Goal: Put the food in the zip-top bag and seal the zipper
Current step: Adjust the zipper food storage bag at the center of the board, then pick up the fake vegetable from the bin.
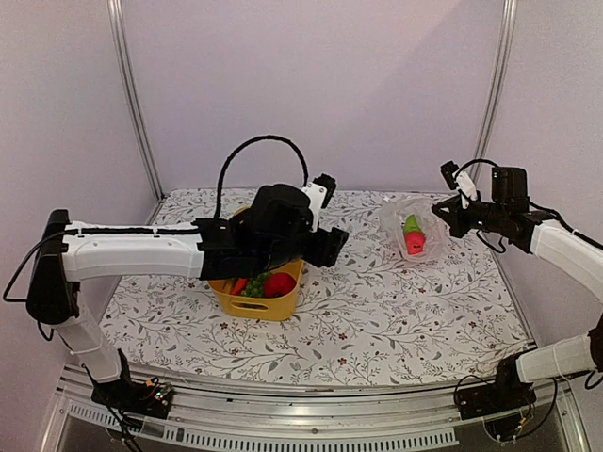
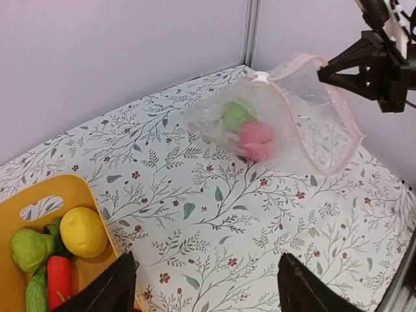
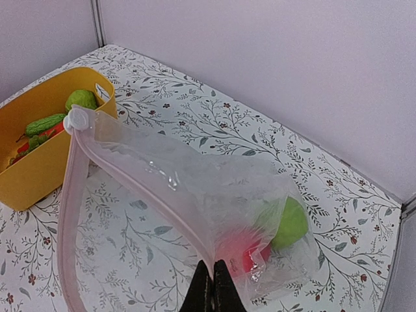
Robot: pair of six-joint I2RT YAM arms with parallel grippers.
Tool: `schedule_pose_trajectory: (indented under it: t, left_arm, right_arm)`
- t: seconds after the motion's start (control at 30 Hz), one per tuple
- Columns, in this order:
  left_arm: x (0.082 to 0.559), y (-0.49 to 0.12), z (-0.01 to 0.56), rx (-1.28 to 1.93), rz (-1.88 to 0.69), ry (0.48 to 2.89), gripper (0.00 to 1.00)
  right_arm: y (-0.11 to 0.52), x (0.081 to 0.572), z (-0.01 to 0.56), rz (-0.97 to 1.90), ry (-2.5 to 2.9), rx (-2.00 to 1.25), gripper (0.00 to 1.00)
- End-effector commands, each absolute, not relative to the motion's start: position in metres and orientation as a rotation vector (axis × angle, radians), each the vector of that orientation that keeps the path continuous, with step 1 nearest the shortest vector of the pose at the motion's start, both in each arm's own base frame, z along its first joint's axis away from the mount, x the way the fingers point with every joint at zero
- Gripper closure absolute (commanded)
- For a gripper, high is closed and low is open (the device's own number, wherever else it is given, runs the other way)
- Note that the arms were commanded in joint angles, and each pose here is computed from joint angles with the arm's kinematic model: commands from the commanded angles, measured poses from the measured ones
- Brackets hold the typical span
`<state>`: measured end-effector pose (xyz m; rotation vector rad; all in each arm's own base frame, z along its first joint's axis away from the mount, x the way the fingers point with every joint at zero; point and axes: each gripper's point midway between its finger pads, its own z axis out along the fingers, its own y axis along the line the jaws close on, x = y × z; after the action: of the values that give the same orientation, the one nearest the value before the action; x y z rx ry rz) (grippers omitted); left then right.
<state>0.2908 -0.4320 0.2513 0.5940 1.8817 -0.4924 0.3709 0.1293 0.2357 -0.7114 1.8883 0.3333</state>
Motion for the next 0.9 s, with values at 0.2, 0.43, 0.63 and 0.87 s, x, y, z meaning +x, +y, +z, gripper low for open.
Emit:
schedule_pose_trajectory:
  t: [0.2, 0.43, 0.63, 0.87]
  left_arm:
    - [0.326, -0.327, 0.188, 0.454, -0.172, 2.145, 0.26]
    - [0.369, -0.283, 0.177, 0.406, -0.132, 2.258, 0.27]
    - [0.403, -0.274, 0.157, 0.452, -0.16, 2.347, 0.23]
    - [0.428, -0.302, 0.122, 0.522, -0.226, 2.429, 0.16]
  right_arm:
    - [0.127, 0.375, 0.227, 0.318, 1.907, -0.714, 1.0]
    - [0.126, 0.376, 0.224, 0.312, 1.913, -0.718, 1.0]
    - [0.126, 0.376, 0.221, 0.309, 1.918, -0.724, 1.0]
    - [0.125, 0.377, 0.218, 0.31, 1.925, -0.725, 1.0]
